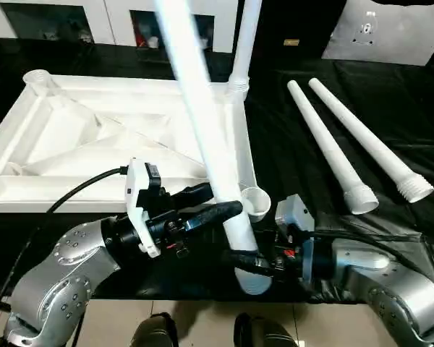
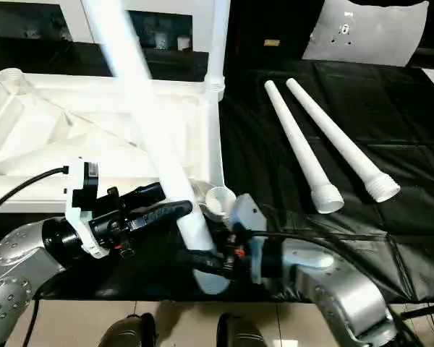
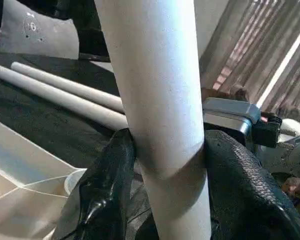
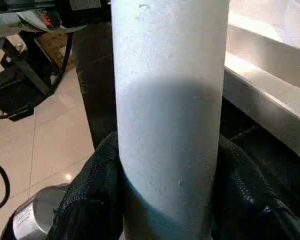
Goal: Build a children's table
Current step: Pick table leg
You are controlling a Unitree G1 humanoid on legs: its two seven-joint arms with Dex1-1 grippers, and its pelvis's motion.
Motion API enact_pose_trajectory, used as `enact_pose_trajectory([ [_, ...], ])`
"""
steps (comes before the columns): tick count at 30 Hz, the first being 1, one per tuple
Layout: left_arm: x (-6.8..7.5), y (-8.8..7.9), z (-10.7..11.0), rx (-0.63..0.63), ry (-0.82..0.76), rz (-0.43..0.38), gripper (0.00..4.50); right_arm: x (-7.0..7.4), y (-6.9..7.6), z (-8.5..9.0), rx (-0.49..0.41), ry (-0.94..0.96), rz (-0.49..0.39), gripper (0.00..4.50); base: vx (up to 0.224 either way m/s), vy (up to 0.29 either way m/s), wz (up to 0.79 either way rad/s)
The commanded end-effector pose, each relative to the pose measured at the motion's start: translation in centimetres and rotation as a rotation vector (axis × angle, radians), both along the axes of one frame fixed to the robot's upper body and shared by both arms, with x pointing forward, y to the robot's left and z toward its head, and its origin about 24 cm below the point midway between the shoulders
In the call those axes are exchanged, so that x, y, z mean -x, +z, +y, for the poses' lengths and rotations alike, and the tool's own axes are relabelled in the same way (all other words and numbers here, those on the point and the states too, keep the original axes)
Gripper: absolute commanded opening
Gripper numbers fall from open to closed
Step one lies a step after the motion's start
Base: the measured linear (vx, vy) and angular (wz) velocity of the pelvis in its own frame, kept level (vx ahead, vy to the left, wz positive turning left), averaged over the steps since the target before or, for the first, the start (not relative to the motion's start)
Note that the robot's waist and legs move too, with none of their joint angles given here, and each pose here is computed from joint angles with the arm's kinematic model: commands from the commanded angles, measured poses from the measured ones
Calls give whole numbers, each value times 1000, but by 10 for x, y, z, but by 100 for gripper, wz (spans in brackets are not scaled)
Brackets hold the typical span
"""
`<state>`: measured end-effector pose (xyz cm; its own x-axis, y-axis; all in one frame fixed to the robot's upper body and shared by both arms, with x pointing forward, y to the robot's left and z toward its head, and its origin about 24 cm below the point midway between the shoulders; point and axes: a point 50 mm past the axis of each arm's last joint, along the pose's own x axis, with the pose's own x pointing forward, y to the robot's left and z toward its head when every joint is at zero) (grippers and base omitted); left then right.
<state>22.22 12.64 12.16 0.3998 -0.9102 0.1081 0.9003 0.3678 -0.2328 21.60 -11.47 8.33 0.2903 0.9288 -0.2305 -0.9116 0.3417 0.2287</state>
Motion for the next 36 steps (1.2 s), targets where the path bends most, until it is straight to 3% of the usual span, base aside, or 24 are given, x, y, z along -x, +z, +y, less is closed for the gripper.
enact_pose_trajectory([
  [1, 6, -19, 2, -40, -29, 101, 282, -11, 20, -12, -79, -75, -88, 188, 0, 0, 0],
  [8, 12, -26, 9, -65, -66, 143, 282, -18, 29, -12, -188, -121, -80, 188, 0, 0, 0],
  [11, 12, -22, 13, -11, -71, 158, 282, -16, 33, -10, -250, -97, -65, 188, 0, 0, 0],
  [16, 10, -17, 12, 48, -72, 159, 282, -15, 33, -9, -265, -87, -58, 188, 0, 0, 0],
  [24, 9, -23, 6, -19, -62, 169, 282, -18, 29, -9, -219, -125, -79, 188, 0, 0, 0],
  [26, 10, -35, 1, -95, -51, 179, 282, -13, 18, -7, -133, -113, -91, 188, 0, 0, 0],
  [32, 21, -34, -10, 42, -184, 231, 282, -6, 13, -10, -123, -97, -60, 188, 0, 0, 0],
  [36, 22, -32, -12, 62, -238, 233, 282, -7, 16, -14, -134, -97, -59, 188, 0, 0, 0],
])
